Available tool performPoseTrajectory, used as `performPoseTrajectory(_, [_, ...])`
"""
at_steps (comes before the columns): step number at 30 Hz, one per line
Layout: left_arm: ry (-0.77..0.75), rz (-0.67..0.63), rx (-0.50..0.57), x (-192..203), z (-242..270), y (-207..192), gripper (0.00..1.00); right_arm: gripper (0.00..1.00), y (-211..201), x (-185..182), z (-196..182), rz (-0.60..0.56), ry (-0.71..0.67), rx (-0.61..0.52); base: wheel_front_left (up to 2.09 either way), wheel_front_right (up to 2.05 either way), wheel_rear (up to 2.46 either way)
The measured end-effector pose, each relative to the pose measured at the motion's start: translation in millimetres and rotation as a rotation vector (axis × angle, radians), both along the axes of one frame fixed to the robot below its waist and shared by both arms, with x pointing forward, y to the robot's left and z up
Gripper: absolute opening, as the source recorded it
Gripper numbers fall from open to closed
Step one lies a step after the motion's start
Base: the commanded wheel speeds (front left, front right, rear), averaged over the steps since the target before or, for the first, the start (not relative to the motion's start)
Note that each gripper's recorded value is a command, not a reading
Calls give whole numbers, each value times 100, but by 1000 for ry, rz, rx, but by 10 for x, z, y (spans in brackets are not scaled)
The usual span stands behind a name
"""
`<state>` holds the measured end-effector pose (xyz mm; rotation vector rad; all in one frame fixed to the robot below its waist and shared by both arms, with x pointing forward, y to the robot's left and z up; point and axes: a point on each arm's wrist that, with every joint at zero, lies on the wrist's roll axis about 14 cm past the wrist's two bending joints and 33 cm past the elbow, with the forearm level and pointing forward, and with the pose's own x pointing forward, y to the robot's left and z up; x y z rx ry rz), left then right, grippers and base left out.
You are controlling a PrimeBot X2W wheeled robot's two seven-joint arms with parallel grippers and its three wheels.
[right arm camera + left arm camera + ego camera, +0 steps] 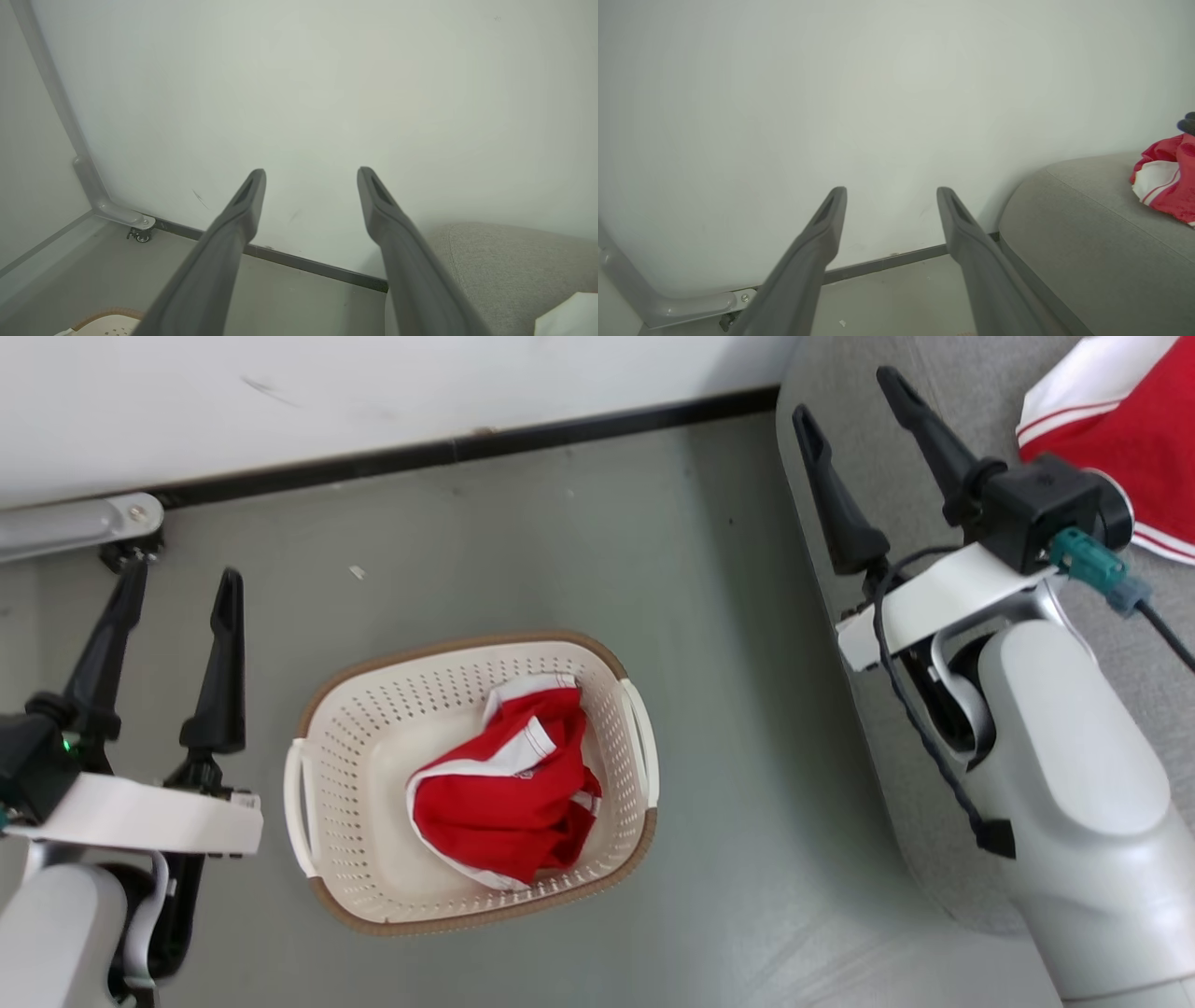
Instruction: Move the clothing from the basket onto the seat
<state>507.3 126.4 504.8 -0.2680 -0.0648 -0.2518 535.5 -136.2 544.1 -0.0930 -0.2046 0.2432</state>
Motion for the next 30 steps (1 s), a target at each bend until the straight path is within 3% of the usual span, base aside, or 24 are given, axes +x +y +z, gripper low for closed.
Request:
performPoseTrajectory(17, [21, 107, 6, -543, 55, 355, 100, 100, -10, -519, 227, -22, -48, 60, 0, 0, 0])
performPoseTrajectory(30, [5, 89, 12, -914, 150, 351, 100, 100, -65, -933, 332, -44, -74, 108, 0, 0, 0])
